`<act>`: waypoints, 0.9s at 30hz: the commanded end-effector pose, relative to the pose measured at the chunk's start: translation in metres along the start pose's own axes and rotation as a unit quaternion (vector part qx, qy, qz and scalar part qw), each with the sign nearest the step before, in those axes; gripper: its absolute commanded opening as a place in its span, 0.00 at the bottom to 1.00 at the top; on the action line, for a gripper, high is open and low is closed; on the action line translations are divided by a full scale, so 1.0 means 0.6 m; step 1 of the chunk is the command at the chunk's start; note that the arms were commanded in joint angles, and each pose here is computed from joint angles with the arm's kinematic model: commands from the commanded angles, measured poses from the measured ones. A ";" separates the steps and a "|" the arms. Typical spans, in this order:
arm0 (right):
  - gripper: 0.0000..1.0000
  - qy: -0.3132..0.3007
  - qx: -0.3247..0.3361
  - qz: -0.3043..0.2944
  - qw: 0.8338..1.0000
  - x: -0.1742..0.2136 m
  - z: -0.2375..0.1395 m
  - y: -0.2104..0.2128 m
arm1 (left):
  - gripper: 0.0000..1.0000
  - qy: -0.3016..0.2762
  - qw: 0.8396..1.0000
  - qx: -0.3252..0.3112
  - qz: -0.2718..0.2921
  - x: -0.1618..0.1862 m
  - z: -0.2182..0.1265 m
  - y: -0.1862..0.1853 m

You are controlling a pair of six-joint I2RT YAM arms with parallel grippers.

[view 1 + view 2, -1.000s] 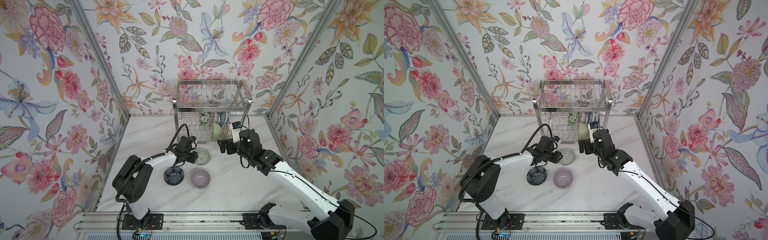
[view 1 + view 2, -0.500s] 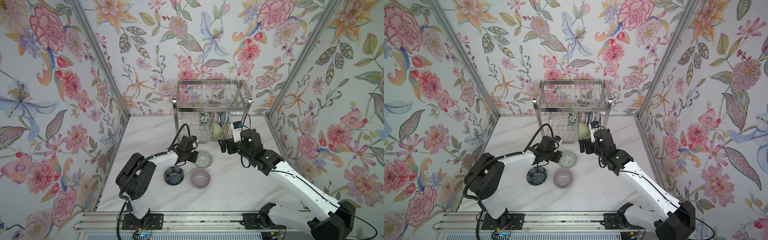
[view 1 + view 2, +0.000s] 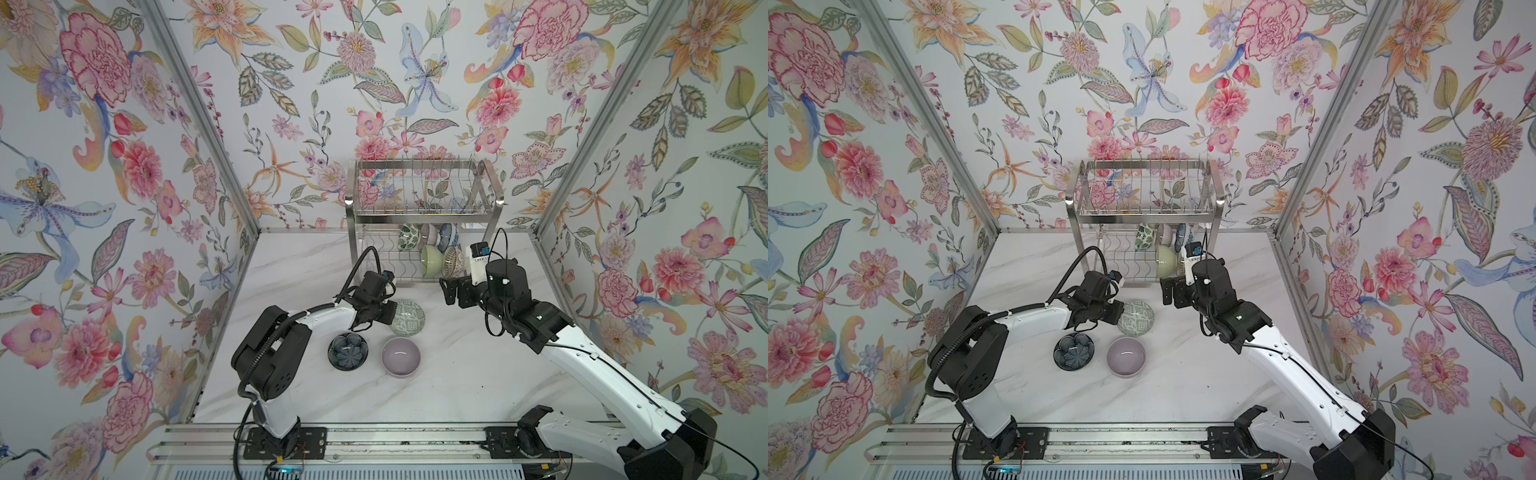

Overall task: Load the bowls into the dish rack
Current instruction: 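Lower the left gripper onto the green geometric bowl rim and close it, then lift the green geometric bowl toward the right gripper while the right gripper reaches it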

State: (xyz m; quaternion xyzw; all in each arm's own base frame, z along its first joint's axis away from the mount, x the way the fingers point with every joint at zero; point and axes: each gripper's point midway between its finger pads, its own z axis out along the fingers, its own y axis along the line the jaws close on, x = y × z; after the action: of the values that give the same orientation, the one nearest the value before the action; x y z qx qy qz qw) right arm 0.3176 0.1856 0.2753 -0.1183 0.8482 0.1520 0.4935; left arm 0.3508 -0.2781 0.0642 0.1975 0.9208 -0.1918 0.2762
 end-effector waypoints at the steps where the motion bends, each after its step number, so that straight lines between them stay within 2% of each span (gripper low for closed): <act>1: 0.99 0.004 -0.001 0.006 1.000 0.010 -0.005 -0.005 | 0.00 -0.026 0.999 -0.017 0.014 -0.033 -0.033 -0.002; 19: 0.99 -0.012 -0.032 0.015 0.999 -0.007 -0.024 0.014 | 0.00 -0.139 0.987 -0.076 0.019 -0.102 -0.188 0.014; 27: 0.99 -0.016 -0.094 0.034 0.995 -0.022 -0.023 0.069 | 0.00 -0.224 0.972 -0.073 0.004 -0.148 -0.266 0.005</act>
State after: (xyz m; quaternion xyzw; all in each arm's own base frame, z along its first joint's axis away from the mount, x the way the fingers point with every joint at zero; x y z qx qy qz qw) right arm 0.3012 0.2018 0.2851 -0.1297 0.8376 0.2102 0.4872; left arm 0.3470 -0.2297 0.2084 0.1563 0.8699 -0.1532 0.4419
